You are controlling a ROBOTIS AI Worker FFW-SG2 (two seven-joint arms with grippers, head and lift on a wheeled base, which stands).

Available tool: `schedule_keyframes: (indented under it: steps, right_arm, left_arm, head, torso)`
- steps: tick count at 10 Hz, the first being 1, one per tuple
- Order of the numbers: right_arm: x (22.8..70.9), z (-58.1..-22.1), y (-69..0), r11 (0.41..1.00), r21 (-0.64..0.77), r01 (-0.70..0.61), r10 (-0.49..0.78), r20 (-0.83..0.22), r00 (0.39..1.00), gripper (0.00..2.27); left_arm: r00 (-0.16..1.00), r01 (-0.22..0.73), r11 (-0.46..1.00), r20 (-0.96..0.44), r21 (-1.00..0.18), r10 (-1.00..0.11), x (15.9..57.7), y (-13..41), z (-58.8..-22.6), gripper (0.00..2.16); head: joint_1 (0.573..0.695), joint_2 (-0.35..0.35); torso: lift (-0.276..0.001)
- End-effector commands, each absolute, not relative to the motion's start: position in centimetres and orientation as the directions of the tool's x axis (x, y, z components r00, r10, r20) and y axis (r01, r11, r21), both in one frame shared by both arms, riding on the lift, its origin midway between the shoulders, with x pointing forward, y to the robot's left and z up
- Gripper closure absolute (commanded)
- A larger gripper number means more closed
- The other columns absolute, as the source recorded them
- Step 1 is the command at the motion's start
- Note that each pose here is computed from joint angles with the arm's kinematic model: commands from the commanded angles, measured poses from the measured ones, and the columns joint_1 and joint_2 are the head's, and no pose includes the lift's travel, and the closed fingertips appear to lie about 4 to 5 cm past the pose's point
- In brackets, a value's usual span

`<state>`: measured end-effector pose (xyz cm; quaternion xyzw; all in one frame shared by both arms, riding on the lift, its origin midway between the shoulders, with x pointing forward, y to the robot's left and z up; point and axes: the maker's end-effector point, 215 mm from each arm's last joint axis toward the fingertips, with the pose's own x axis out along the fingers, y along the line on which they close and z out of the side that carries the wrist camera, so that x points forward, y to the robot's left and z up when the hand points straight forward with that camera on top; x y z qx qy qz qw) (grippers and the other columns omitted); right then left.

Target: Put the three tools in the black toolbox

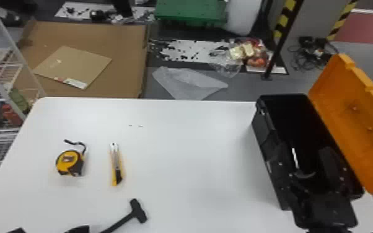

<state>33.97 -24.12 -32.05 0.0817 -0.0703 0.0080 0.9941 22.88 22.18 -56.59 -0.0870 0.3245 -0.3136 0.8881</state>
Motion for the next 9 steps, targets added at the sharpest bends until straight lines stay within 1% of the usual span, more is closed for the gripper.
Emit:
schedule_keyframes:
  steps: [1, 2, 3, 4, 6, 7, 9]
  right_arm:
    - [34.0, -32.1, -24.2, 0.987, 0.161, -0.026, 0.004, 0.141, 0.99, 0.1]
    - [34.0, -32.1, -24.2, 0.986, 0.162, -0.026, 0.003, 0.141, 0.99, 0.1]
    - [34.0, -32.1, -24.3, 0.987, 0.161, -0.025, 0.002, 0.141, 0.99, 0.1]
    - [34.0, -32.1, -24.3, 0.986, 0.163, -0.025, 0.002, 0.14, 0.99, 0.1]
    - [34.0, -32.1, -24.4, 0.987, 0.162, -0.024, 0.001, 0.14, 0.99, 0.1]
    - [34.0, -32.0, -24.4, 0.986, 0.162, -0.024, 0.001, 0.143, 0.99, 0.1]
    - [34.0, -31.8, -24.5, 0.986, 0.164, -0.026, 0.001, 0.147, 0.989, 0.1]
  left_arm:
    - [0.614, 0.497, 0.8, -0.515, -0.336, -0.598, 23.9, 23.1, -55.8, 0.09]
    - [0.626, 0.495, 0.807, -0.512, -0.322, -0.589, 24.9, 23.5, -55.5, 0.1]
    - [0.624, 0.495, 0.807, -0.514, -0.322, -0.588, 25.2, 23.6, -55.5, 0.16]
    - [0.621, 0.497, 0.806, -0.516, -0.323, -0.59, 25.2, 23.4, -55.6, 0.16]
    - [0.608, 0.498, 0.797, -0.519, -0.34, -0.601, 25.0, 22.7, -55.9, 0.16]
    - [0.599, 0.504, 0.792, -0.521, -0.346, -0.609, 24.8, 22.1, -56.2, 0.16]
    - [0.583, 0.502, 0.789, -0.535, -0.354, -0.611, 24.2, 21.7, -57.1, 0.22]
  head:
    - [0.695, -0.045]
    - [0.695, -0.038]
    - [0.695, -0.024]
    - [0.695, -0.015]
    - [0.695, -0.017]
    - [0.695, -0.03]
    - [0.695, -0.046]
  torso:
    - [-0.055]
    - [-0.055]
    - [-0.055]
    - [-0.055]
    - [-0.055]
    - [-0.055]
    - [-0.055]
